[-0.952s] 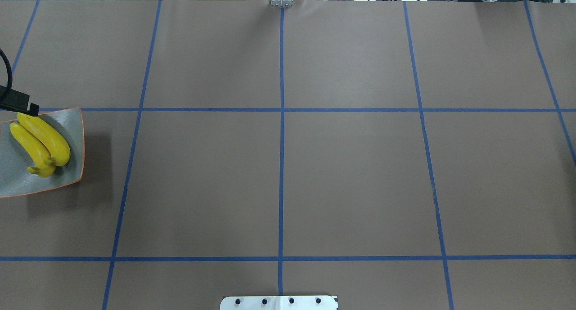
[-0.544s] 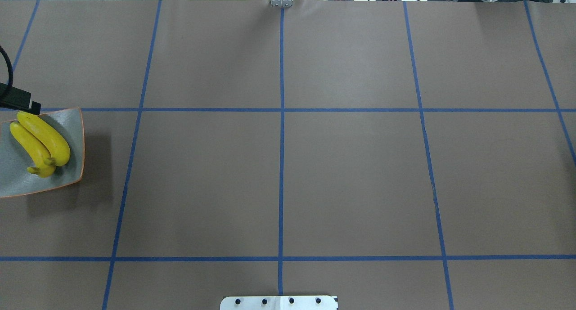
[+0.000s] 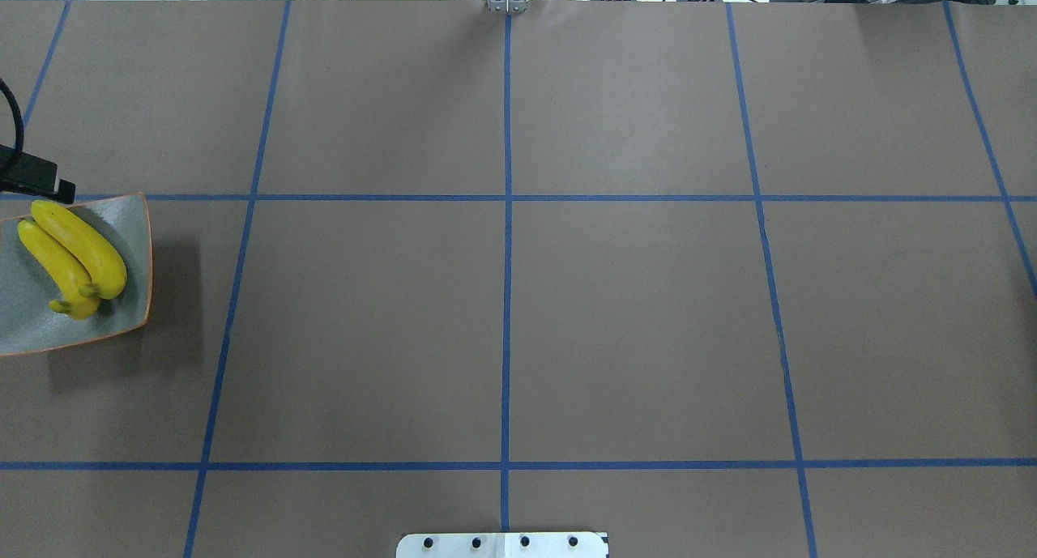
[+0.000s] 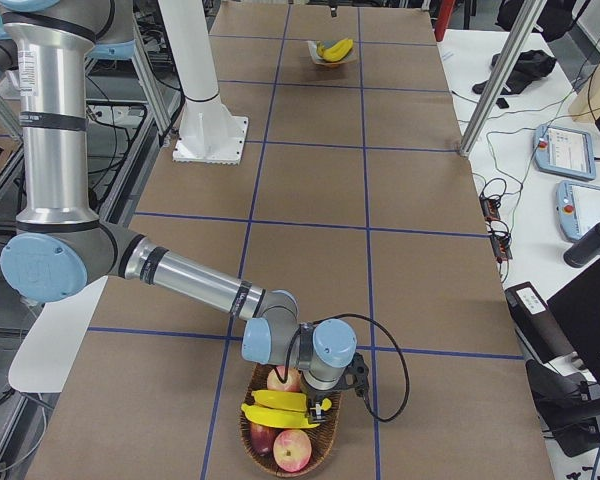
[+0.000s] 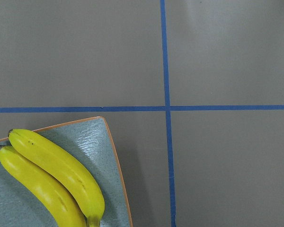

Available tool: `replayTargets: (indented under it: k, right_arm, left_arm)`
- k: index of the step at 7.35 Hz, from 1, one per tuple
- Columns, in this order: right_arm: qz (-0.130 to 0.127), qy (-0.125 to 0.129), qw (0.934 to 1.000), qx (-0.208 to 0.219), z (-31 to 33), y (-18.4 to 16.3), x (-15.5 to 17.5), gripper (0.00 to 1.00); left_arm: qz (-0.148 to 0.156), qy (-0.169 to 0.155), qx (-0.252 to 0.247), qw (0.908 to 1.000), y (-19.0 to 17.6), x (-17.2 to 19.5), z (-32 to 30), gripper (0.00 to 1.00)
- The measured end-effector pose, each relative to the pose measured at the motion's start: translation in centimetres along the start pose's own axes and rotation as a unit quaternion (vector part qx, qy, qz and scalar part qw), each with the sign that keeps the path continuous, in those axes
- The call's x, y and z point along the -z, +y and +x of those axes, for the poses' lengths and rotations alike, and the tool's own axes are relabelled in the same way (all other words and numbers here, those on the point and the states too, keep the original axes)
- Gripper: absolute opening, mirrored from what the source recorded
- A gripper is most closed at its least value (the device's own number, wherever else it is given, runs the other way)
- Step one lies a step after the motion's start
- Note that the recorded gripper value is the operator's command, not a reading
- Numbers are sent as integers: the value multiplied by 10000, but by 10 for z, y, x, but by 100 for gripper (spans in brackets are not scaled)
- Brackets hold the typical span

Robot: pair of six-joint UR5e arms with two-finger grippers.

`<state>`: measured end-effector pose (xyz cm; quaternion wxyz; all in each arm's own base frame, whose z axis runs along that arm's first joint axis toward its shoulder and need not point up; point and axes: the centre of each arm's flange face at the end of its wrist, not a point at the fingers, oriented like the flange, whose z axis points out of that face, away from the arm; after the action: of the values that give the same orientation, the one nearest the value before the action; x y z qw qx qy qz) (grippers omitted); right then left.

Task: Transfer all bananas from basket to plate

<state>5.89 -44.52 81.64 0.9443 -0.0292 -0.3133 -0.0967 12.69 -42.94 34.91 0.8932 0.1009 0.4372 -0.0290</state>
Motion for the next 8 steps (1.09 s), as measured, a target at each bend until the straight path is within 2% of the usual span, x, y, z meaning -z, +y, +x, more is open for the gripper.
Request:
replayTargets:
  k: [5,8]
  right_arm:
    - [91,-46,9998,177,-2,-9,13,0]
    - [2,-160,9995,279,3,-40,77,0]
  left_arm:
    - [-101,166,142,9997,1,3,5,100]
    - [-104,190,229,9995,0,3,7,100]
